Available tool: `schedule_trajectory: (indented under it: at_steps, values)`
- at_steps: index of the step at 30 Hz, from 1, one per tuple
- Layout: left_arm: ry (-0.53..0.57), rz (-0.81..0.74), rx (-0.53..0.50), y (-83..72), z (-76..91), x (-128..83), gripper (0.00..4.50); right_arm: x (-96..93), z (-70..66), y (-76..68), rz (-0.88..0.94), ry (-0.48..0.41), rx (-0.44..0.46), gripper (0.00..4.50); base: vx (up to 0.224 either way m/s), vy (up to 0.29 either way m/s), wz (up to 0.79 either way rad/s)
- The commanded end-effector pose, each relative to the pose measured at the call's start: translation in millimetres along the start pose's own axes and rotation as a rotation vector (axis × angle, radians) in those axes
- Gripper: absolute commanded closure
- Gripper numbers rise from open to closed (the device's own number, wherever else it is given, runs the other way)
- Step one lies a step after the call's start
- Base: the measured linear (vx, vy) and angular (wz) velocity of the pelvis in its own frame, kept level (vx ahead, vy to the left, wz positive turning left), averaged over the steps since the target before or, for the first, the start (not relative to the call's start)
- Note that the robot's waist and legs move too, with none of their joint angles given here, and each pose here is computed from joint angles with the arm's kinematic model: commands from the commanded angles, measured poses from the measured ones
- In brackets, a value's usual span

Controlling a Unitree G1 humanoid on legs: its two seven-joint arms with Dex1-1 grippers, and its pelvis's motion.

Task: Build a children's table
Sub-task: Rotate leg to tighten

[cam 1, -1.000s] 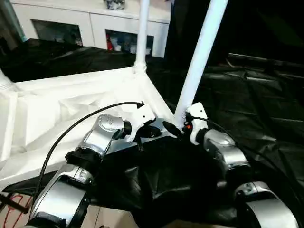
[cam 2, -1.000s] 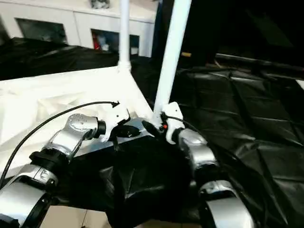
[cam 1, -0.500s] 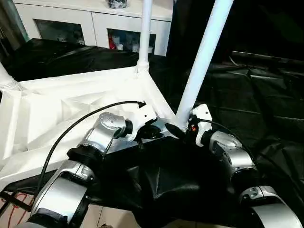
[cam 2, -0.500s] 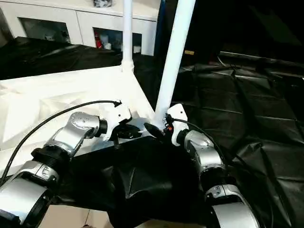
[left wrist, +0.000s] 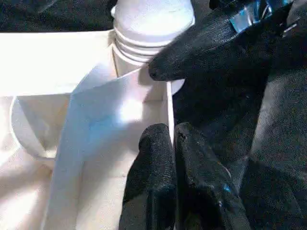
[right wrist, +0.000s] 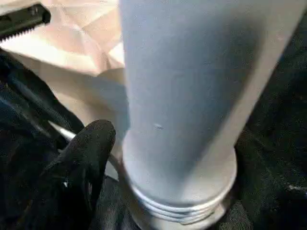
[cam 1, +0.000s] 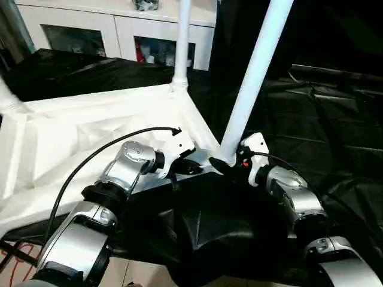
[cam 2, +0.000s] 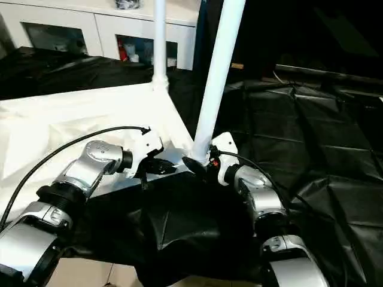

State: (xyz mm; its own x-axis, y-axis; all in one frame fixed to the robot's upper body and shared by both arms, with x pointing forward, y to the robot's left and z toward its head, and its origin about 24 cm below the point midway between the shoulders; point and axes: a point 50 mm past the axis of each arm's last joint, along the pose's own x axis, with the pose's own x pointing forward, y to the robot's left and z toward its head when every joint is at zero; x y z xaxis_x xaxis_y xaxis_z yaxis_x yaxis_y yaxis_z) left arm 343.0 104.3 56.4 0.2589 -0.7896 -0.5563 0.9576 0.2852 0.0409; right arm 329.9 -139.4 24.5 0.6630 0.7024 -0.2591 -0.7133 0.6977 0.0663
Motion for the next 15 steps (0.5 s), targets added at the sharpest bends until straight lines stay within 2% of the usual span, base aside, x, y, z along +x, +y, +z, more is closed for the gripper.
schedule_trajectory:
  at_steps: [1, 6, 10, 15]
  values:
    - [0.035, -0.052, -0.009, -4.6, -6.6, 3.0, 4.49, -3.8, -12.2, 0.0, 0.011, 0.066, 0.01, 0.66, 0.0, 0.0, 0.0]
    - [-0.03, -0.174, 0.04, -15.1, -4.8, 0.3, 4.49, -6.9, -8.0, 2.3, 0.118, 0.077, -0.027, 0.66, 0.0, 0.0, 0.0]
    - [-0.013, -0.289, 0.072, -24.5, -11.4, -5.1, 4.49, -15.8, -3.9, 8.7, 0.312, 0.095, -0.067, 0.66, 0.0, 0.0, 0.0]
    - [0.007, -0.324, 0.087, -26.3, -15.9, -9.3, 4.49, -20.2, -4.2, 15.8, 0.438, 0.12, -0.08, 0.66, 0.0, 0.0, 0.0]
